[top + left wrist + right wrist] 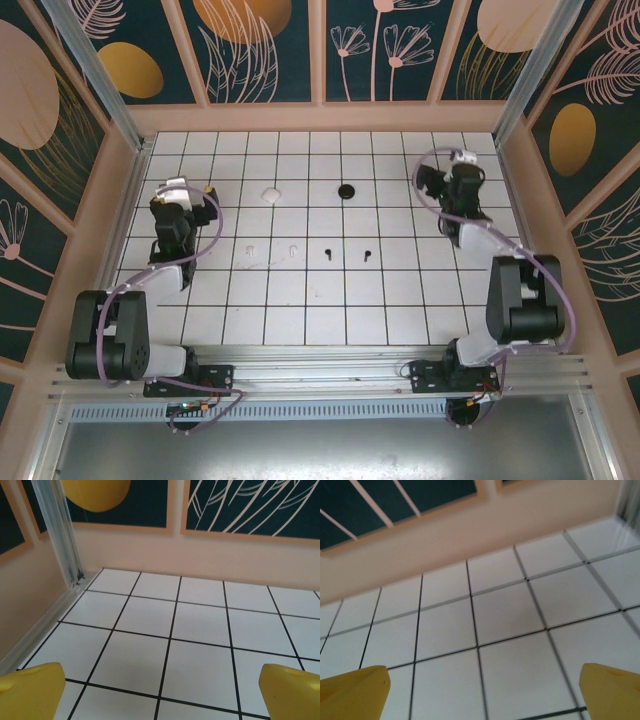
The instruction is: Insert the wireless bluetooth earbuds into the charging case
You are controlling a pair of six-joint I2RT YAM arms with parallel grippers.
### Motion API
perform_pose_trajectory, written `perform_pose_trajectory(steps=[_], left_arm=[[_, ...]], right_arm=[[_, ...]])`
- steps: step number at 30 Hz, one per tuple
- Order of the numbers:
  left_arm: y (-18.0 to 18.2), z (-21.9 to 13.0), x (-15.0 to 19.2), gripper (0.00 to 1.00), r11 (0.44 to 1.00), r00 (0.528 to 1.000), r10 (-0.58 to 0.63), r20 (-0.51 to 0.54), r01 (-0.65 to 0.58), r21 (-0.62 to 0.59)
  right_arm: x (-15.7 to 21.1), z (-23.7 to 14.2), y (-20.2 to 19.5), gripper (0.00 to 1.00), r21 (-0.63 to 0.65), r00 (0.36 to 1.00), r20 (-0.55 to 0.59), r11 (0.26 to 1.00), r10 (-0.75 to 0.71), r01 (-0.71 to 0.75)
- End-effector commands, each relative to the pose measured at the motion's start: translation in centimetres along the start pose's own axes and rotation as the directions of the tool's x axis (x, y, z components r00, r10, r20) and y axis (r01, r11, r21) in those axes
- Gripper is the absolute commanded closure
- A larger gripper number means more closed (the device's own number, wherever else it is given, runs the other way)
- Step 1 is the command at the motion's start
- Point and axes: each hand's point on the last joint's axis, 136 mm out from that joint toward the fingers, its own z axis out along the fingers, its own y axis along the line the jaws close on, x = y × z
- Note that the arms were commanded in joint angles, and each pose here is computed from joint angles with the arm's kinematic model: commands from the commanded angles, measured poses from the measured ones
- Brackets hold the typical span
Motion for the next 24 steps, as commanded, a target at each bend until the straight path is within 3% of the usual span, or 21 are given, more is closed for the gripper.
perform_pose_trajectory(steps=[1,5,8,12,16,24], left_arm=[[-0.4,0.4,1.0,0.02,1.0,0.99,-0.004,-0.143,0.006,0.015],[-2.7,1.6,0.8,0.05,0.989,0.968,-0.065,-0.242,0.094,0.111],[-6.1,1.9,0.6,0.15,0.944,0.934,-0.126,-0.336,0.216,0.248],[-9.4,1.4,2.2,0.27,0.884,0.865,-0.163,-0.475,0.342,0.32],[-13.6,-0.5,5.8,0.28,0.882,0.805,-0.037,-0.593,0.305,0.36],[-17.3,-3.2,6.3,0.27,0.839,0.809,-0.023,-0.587,0.335,0.428]], right_arm=[[5.7,1.5,3.0,0.06,0.104,0.944,-0.325,0.994,0.049,-0.016],[8.9,3.3,9.3,0.06,0.073,0.881,-0.472,0.994,-0.042,0.087],[12.0,4.5,13.1,0.06,0.018,0.829,-0.556,0.996,-0.064,0.088],[14.2,5.9,16.7,0.08,-0.014,0.786,-0.608,0.991,-0.113,0.132],[15.2,6.8,18.2,0.08,0.007,0.762,-0.627,0.976,-0.164,0.216],[15.5,8.0,17.6,0.08,0.036,0.752,-0.641,0.973,-0.152,0.228]])
